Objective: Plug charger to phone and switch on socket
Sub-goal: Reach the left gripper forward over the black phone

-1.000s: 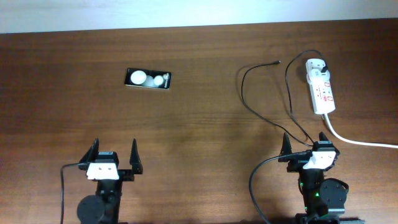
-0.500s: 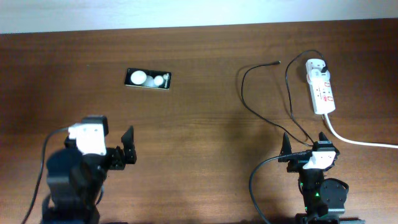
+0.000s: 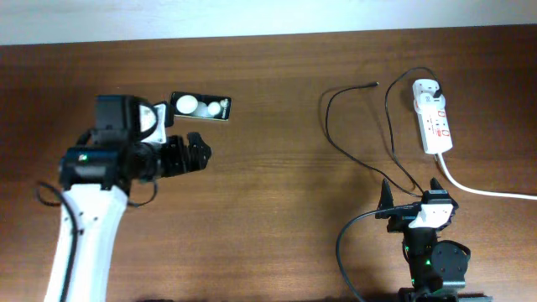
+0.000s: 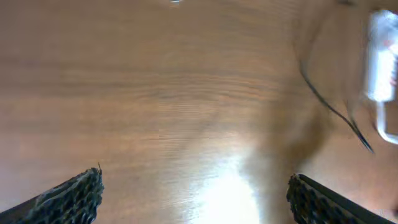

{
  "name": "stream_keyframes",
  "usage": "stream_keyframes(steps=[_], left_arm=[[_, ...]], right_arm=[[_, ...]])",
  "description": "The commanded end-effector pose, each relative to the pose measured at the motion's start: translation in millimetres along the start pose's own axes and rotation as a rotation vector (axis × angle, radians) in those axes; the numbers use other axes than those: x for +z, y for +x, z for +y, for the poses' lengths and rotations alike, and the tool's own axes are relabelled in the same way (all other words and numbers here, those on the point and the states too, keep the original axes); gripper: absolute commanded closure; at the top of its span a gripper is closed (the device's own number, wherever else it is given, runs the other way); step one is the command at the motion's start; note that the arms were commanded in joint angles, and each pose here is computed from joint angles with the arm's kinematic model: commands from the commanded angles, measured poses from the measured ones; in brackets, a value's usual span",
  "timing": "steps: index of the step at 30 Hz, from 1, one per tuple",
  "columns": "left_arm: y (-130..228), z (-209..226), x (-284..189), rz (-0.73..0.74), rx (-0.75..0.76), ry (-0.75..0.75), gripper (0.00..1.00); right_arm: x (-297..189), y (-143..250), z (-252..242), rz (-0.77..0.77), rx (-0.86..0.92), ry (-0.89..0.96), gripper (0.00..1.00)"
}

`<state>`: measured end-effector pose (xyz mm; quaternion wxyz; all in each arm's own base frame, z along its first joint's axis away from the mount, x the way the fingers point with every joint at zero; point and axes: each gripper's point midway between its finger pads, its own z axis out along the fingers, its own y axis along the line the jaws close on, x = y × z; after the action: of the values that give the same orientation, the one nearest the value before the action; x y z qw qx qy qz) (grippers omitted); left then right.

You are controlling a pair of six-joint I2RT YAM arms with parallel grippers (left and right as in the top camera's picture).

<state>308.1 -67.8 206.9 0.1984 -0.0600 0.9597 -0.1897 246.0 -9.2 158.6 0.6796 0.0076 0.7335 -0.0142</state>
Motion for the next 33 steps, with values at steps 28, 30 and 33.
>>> stream_keyframes(steps=[28,30,33], left_arm=[[-142,26,142,-0.152,-0.744,-0.345,0.0],[-142,33,158,-0.151,-0.767,-0.361,0.0],[-143,42,183,-0.156,-0.791,-0.376,0.0]], right_arm=[[0,3,2,0.002,-0.007,-0.011,0.01],[0,3,2,0.002,-0.007,-0.011,0.01],[0,3,2,0.002,-0.007,-0.011,0.01]])
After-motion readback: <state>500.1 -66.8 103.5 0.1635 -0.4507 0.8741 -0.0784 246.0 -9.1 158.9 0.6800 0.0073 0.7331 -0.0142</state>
